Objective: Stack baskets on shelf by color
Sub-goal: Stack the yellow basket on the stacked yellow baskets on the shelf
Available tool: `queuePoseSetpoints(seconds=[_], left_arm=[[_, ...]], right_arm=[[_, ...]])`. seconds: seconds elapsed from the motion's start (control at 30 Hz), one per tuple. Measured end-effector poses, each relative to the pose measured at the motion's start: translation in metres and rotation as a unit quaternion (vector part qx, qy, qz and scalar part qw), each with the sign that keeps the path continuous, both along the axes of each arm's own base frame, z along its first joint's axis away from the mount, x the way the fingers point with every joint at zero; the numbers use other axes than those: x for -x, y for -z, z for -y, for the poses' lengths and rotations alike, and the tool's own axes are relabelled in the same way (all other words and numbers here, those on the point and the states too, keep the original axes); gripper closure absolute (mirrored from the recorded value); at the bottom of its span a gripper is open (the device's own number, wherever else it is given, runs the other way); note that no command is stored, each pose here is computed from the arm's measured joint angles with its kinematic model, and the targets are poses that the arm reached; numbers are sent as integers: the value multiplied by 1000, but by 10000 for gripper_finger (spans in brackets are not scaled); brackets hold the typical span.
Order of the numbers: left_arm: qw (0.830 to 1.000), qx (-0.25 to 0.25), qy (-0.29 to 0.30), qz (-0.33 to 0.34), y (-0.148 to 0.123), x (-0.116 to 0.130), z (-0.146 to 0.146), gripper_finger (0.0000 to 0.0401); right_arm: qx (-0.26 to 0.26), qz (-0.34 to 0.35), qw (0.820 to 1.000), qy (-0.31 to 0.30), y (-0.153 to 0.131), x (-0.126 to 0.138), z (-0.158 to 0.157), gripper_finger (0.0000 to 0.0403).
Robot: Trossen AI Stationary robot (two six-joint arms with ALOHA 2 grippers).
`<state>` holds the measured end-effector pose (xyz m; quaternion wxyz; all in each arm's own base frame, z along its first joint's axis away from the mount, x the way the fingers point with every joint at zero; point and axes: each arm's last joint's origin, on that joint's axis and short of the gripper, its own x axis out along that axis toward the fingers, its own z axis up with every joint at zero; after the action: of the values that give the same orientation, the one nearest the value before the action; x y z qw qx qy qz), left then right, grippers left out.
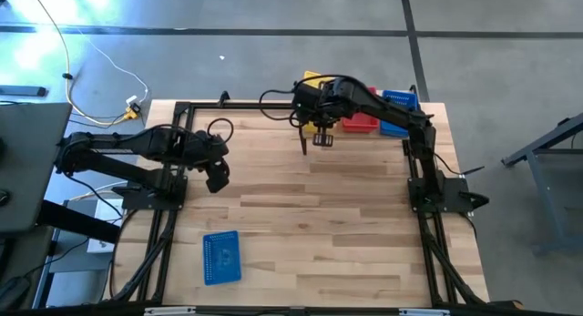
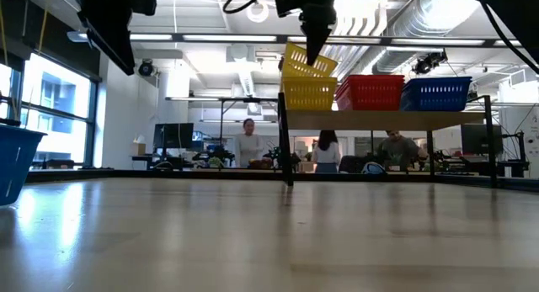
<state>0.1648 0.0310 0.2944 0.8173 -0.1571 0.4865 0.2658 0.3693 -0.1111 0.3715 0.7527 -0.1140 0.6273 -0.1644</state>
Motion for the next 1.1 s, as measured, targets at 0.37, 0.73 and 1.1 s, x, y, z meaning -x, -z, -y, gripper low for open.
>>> queuePoseSetpoints(seconds=[0.37, 0.73, 1.1], left_arm=[[1000, -1, -14, -2, 0, 1, -7, 240], [999, -1, -40, -2, 0, 4, -15, 240], [999, -2, -41, -3, 0, 4, -17, 240]], right_arm=[[8, -3, 1000, 5, 0, 1, 3, 403], [14, -6, 1000, -1, -1, 2, 3, 403], [9, 2, 1000, 14, -1, 2, 3, 403]])
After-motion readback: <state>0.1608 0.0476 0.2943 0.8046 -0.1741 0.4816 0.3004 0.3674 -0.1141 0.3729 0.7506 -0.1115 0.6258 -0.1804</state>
